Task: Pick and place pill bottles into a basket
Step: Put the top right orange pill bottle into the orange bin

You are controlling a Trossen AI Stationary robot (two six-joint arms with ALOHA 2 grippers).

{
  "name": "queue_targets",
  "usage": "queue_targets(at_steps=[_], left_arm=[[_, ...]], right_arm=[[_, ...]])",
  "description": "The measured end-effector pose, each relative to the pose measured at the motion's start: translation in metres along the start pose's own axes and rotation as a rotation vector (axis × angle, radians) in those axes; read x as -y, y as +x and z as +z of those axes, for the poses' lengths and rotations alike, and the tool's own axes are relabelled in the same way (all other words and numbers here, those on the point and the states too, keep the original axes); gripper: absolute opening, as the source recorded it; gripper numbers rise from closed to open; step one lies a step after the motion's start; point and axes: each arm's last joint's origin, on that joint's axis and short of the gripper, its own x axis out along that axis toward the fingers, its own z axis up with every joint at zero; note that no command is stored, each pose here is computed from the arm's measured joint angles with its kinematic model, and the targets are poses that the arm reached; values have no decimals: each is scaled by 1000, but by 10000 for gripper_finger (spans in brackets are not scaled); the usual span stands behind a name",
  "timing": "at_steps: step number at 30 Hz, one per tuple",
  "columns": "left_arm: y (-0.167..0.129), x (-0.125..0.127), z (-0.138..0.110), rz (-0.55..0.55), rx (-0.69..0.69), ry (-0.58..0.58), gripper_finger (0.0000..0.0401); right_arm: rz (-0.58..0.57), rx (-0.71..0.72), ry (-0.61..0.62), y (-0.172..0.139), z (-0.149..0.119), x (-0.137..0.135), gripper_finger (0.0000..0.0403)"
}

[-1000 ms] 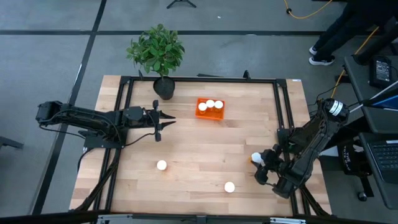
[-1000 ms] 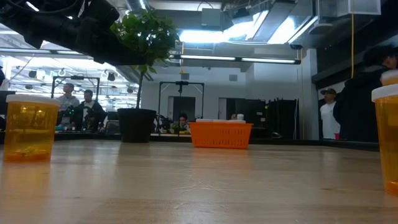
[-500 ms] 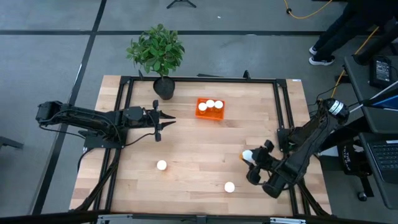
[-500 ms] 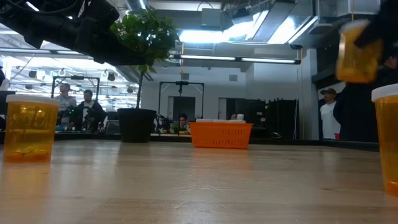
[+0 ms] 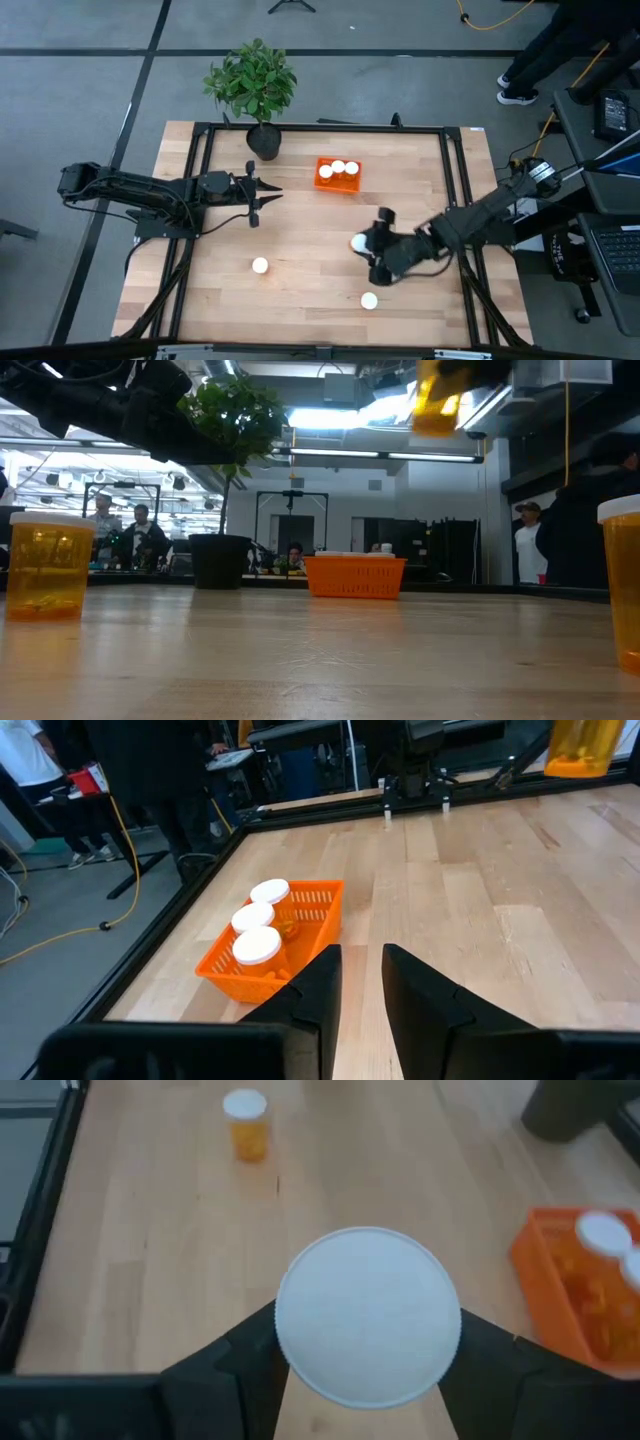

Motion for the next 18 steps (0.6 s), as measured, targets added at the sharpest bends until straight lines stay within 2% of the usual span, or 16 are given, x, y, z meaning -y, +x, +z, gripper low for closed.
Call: queue_targets(at_steps=[8,18], left_arm=[[0,0,0,0,0,0,69],[0,0,0,2,0,0,69]], right_arm=[[94,65,-94,40,13,46,214],[-56,101,-69,76,0,117,214]])
